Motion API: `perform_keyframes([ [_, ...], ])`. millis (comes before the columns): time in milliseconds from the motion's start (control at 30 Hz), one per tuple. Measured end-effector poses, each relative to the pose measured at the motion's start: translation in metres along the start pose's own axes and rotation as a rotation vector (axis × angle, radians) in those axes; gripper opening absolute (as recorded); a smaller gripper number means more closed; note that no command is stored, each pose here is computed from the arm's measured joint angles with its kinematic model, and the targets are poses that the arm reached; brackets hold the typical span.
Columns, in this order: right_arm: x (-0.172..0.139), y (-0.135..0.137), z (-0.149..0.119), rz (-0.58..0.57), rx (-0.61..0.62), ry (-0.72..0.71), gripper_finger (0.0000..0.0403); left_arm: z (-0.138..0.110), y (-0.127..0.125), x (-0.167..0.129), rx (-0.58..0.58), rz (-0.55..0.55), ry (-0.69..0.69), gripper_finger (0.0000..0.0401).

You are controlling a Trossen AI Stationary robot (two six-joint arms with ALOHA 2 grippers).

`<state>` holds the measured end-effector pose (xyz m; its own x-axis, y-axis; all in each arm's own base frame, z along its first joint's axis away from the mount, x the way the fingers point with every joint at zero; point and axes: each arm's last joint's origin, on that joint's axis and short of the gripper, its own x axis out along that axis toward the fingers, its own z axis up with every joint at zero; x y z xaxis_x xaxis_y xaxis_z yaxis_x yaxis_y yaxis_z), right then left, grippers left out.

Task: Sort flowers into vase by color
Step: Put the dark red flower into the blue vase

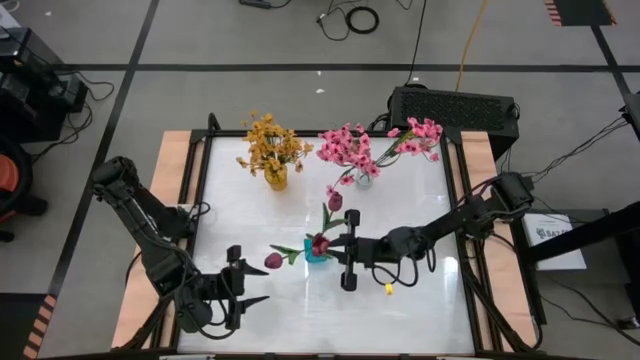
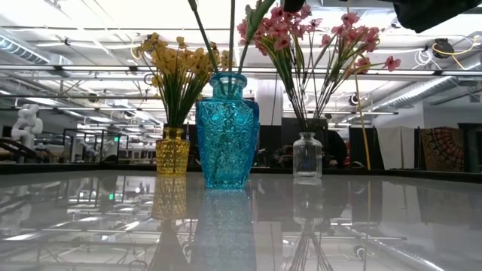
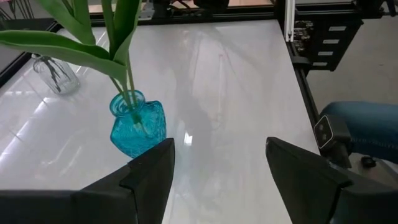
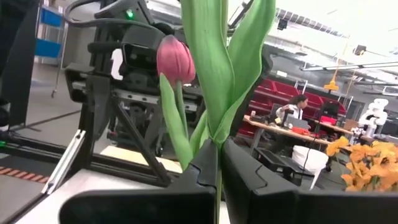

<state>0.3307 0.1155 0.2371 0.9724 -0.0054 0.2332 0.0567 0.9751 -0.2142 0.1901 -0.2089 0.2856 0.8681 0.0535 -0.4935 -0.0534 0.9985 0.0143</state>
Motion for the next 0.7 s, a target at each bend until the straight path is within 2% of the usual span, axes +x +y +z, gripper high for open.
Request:
perform_keyframes([
  [500, 0.0031, -0.0089, -0.0024, -0.027, 0.007, 0.001, 0.0, 0.0001, 0.0, 0.0002, 0.007, 0.001, -0.001, 0.0258],
  [700, 0.0028, -0.0074, -0.0019, -0.004, 0.001, -0.006, 0.0, 0.0001, 0.0, 0.0002, 0.008, 0.001, -0.001, 0.0258],
])
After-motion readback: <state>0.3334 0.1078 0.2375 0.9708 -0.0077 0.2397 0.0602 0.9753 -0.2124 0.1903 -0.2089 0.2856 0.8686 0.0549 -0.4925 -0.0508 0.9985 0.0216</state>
